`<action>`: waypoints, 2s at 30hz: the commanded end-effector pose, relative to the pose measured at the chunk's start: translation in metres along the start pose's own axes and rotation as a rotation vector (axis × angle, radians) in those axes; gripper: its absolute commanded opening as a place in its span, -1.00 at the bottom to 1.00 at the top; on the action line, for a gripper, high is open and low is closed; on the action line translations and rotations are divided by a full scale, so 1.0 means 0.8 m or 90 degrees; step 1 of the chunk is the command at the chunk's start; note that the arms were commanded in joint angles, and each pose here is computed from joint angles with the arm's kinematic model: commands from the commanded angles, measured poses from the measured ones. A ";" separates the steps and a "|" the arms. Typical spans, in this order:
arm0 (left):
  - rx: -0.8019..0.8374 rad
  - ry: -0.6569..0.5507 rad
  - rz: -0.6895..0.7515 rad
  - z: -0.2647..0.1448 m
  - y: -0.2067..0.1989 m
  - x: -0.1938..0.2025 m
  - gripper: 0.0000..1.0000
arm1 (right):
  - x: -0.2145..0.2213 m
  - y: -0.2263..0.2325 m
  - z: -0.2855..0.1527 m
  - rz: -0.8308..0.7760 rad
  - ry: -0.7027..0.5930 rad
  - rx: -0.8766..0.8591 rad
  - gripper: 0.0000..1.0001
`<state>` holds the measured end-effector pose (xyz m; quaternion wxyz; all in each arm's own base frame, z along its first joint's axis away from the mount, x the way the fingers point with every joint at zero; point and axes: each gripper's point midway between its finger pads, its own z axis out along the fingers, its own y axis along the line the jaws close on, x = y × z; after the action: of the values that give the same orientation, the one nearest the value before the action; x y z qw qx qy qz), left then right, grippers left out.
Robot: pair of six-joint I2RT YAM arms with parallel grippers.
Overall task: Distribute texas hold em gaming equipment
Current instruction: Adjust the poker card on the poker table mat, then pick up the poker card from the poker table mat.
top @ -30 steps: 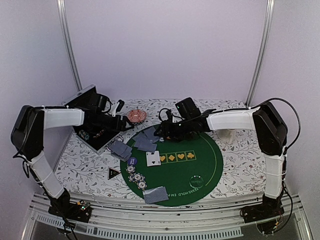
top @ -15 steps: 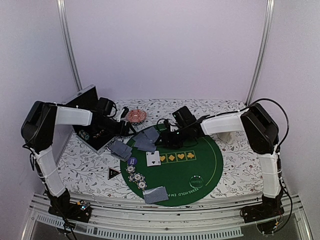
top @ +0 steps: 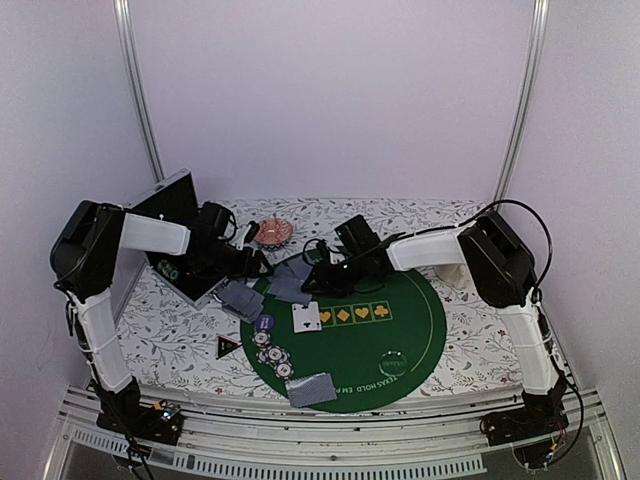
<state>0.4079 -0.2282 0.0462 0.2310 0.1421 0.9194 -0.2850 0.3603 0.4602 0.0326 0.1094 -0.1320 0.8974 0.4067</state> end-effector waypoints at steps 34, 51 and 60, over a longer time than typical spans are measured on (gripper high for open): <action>0.019 0.019 0.019 0.024 -0.013 0.010 0.16 | -0.027 -0.004 0.013 -0.065 -0.058 -0.031 -0.49; 0.010 -0.058 0.048 -0.028 -0.027 -0.041 0.18 | -0.073 0.035 -0.005 -0.393 -0.070 -0.050 0.24; 0.002 -0.070 0.053 -0.043 -0.025 -0.049 0.19 | -0.090 0.022 0.023 -0.407 -0.059 -0.053 0.52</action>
<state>0.4158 -0.2337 0.0814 0.2739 0.1593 0.9033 -0.2890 0.4228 0.4956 0.0735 0.2862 -0.3772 0.7857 0.3982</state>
